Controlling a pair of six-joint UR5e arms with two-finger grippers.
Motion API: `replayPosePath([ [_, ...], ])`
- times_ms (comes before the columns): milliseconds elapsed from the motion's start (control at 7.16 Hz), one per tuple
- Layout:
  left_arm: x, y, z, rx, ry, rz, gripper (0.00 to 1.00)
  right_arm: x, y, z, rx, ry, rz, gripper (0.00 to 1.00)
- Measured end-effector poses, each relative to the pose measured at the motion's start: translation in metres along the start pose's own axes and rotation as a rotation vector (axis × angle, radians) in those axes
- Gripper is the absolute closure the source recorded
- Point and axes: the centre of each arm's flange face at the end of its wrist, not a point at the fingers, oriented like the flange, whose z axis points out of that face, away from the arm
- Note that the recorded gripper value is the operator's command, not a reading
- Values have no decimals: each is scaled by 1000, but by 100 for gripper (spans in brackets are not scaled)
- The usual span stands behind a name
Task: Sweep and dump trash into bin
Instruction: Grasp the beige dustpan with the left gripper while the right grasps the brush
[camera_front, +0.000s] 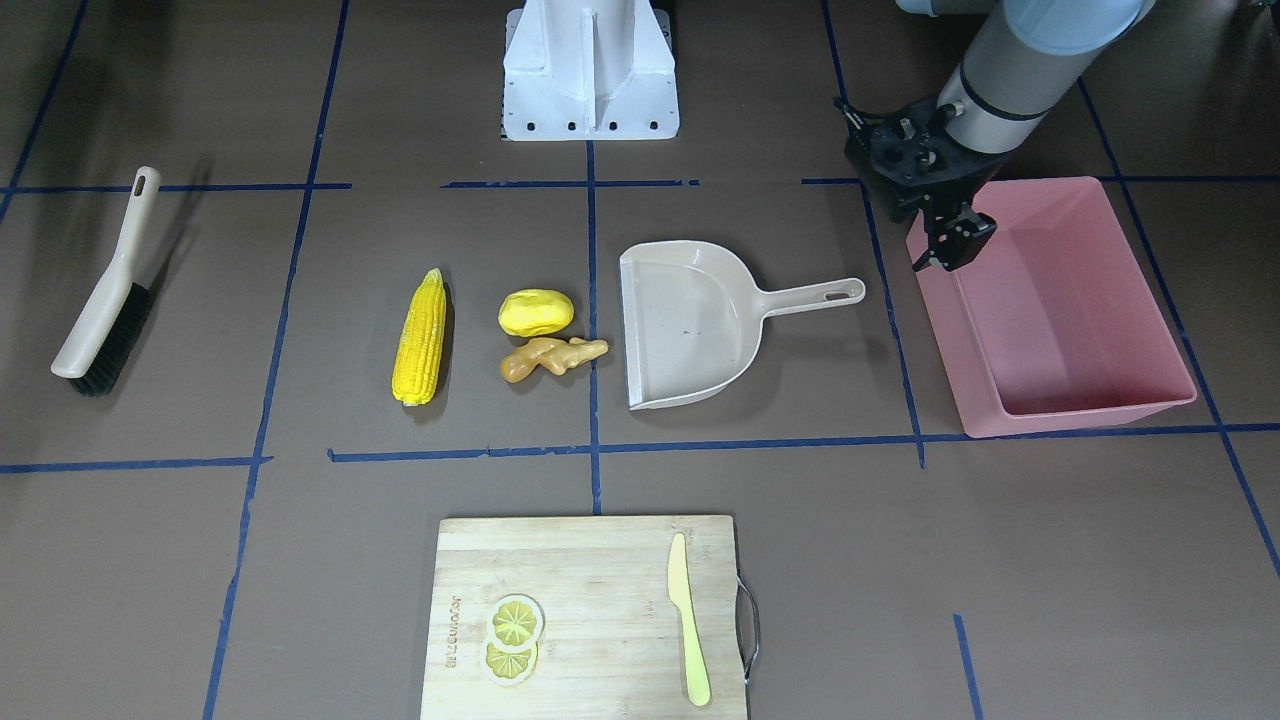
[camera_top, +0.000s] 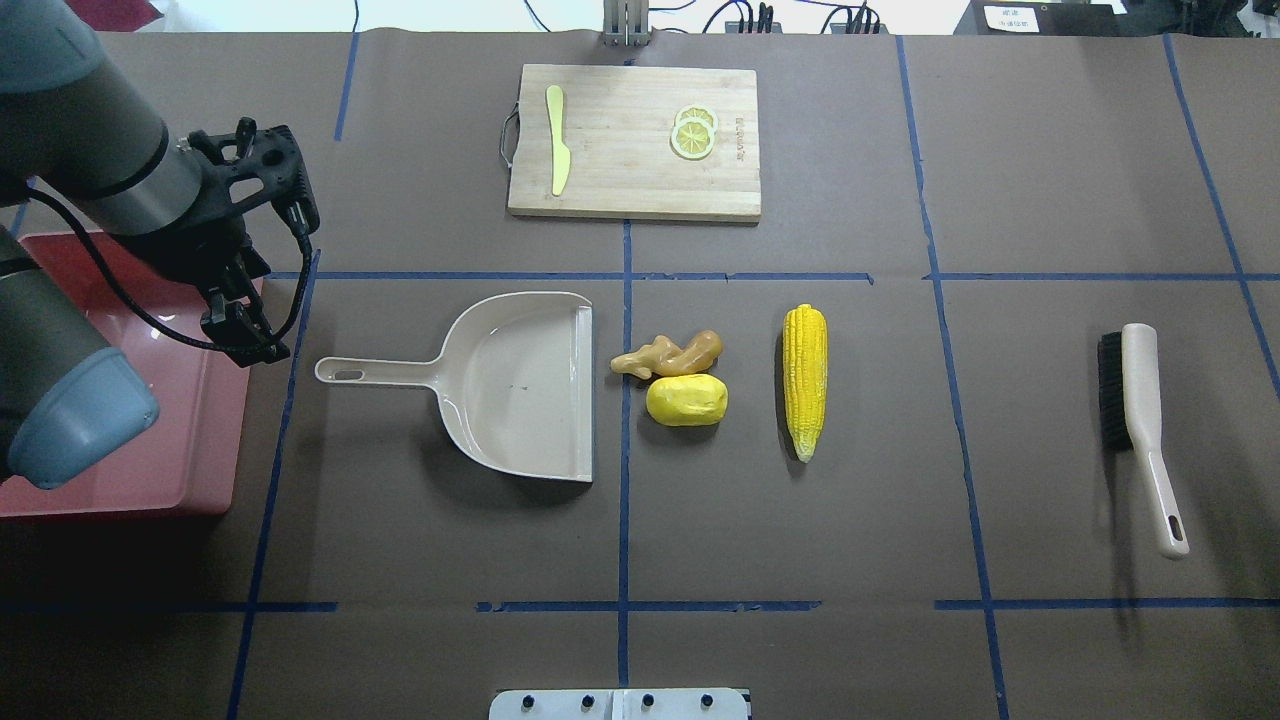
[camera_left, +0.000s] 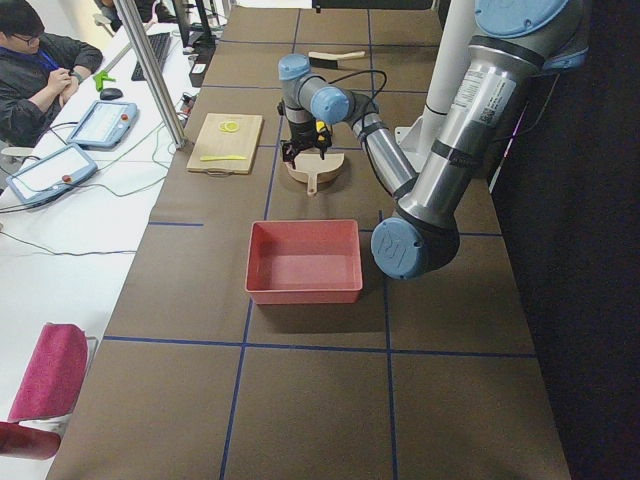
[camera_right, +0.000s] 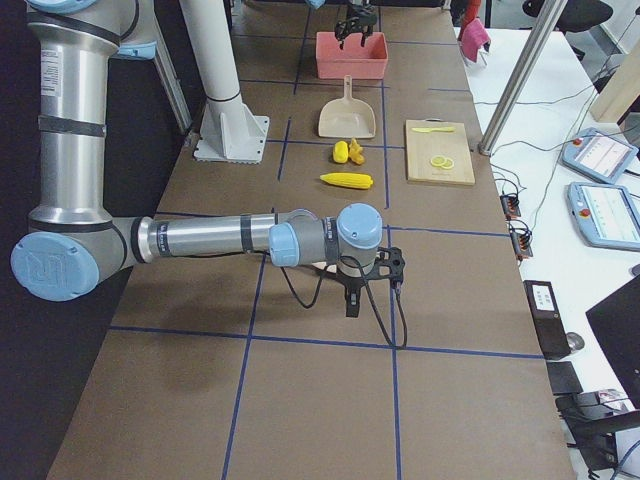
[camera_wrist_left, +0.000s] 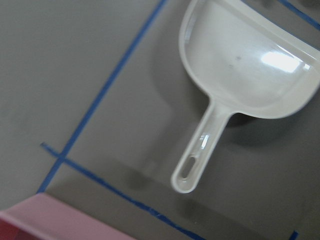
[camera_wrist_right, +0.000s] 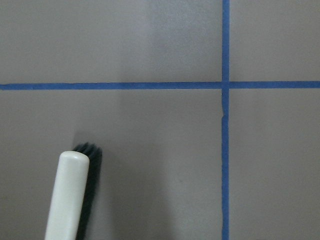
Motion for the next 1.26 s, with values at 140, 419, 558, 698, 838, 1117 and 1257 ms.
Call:
replayPosePath([
  [140,-2,-4,4,-11,-44,58,0,-26,2,-7,17,-12,52,0],
  [419,-7,-19,25,9,-85,129,0,-79,16,-14,32,-35,126,1],
  [558,-7,-27,37,20,-83,146,0,-99,24,-12,25,-40,147,1],
  [698,-8,-32,44,24,-81,153,0,-120,36,-5,17,-45,175,1],
  [838,-7,-35,46,28,-81,157,0,-140,54,12,18,-46,198,1],
  [1117,-8,-38,45,31,-82,158,0,-162,96,59,11,-9,194,1],
  [1257,-7,-39,45,32,-82,157,0,-161,112,74,8,4,188,1],
])
